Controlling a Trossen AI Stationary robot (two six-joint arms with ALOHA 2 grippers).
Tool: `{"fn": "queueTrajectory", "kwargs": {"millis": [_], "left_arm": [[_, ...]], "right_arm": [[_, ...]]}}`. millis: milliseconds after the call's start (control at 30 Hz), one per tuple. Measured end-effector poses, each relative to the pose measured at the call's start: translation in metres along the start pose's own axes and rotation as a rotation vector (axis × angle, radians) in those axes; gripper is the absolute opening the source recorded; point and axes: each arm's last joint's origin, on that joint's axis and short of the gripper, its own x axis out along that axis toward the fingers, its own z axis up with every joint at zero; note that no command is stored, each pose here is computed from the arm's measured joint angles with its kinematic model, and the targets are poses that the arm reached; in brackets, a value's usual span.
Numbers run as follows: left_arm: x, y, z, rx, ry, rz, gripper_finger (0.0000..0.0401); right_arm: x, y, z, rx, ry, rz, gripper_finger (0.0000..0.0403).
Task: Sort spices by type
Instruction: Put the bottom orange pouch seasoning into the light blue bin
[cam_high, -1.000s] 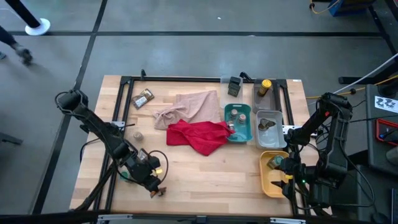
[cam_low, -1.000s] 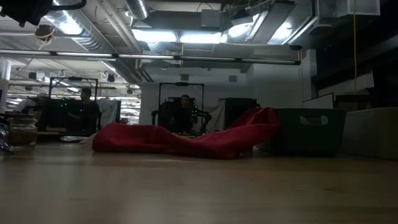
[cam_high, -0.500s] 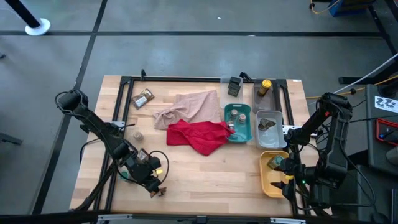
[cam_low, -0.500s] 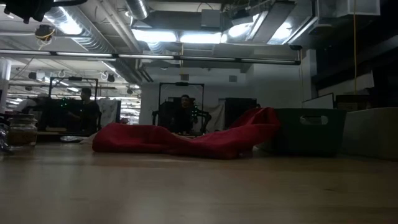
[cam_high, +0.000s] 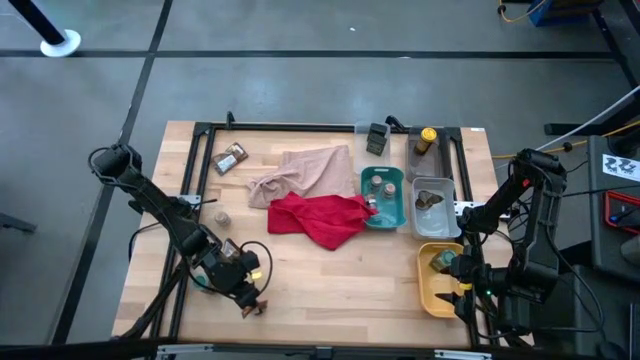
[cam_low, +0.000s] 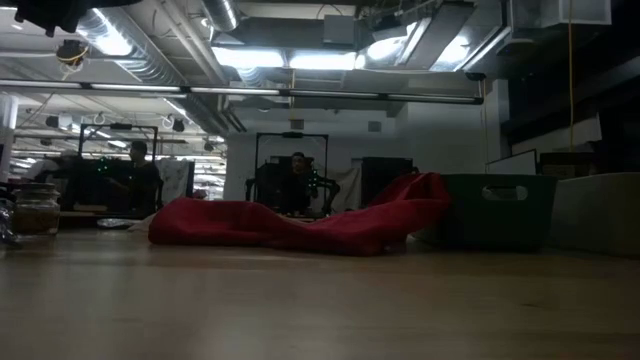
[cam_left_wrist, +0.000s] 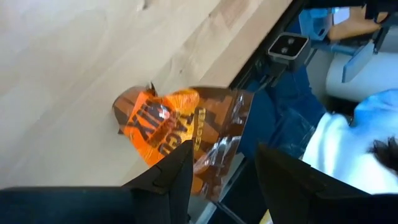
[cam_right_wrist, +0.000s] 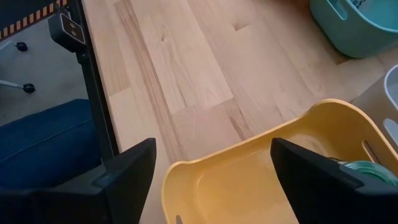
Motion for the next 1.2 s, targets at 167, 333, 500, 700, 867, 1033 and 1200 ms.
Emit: {"fn": "queueTrajectory", "kwargs": {"millis": [167,333,500,700,867,1033,1200], "left_arm": [[0.0,0.0,0.001,0.01,-0.02,-0.001,0.0155],[0.0,0.0,0.001,-0.002,-0.02,-0.002,0.0155],[-0.005,-0.011,0.0,-0.007,-0.02,-0.028,0.0155],[-0.013,-0.032,0.0,0.02,-0.058,0.016,0.0155],[-0.004,-0.047,-0.001,0.073,-0.037,0.134,0.0155],[0.004,-0.056,-0.001,0.134,-0.025,0.321,0.0155],[0.014,-0.061,-0.001,0.19,-0.013,0.397,0.0155]], "right_arm": [[0.0,0.0,0.0,0.0,0.0,0.0,0.0317],[0.0,0.0,0.0,0.0,0.0,0.0,0.0317],[0.0,0.0,0.0,0.001,0.0,0.001,0.0317],[0.0,0.0,0.0,0.001,0.0,0.001,0.0317],[0.0,0.0,0.0,0.001,0.0,0.001,0.0317],[0.0,0.0,0.0,0.0,0.0,0.0,0.0317],[0.0,0.0,0.0,0.0,0.0,0.0,0.0317]]}}
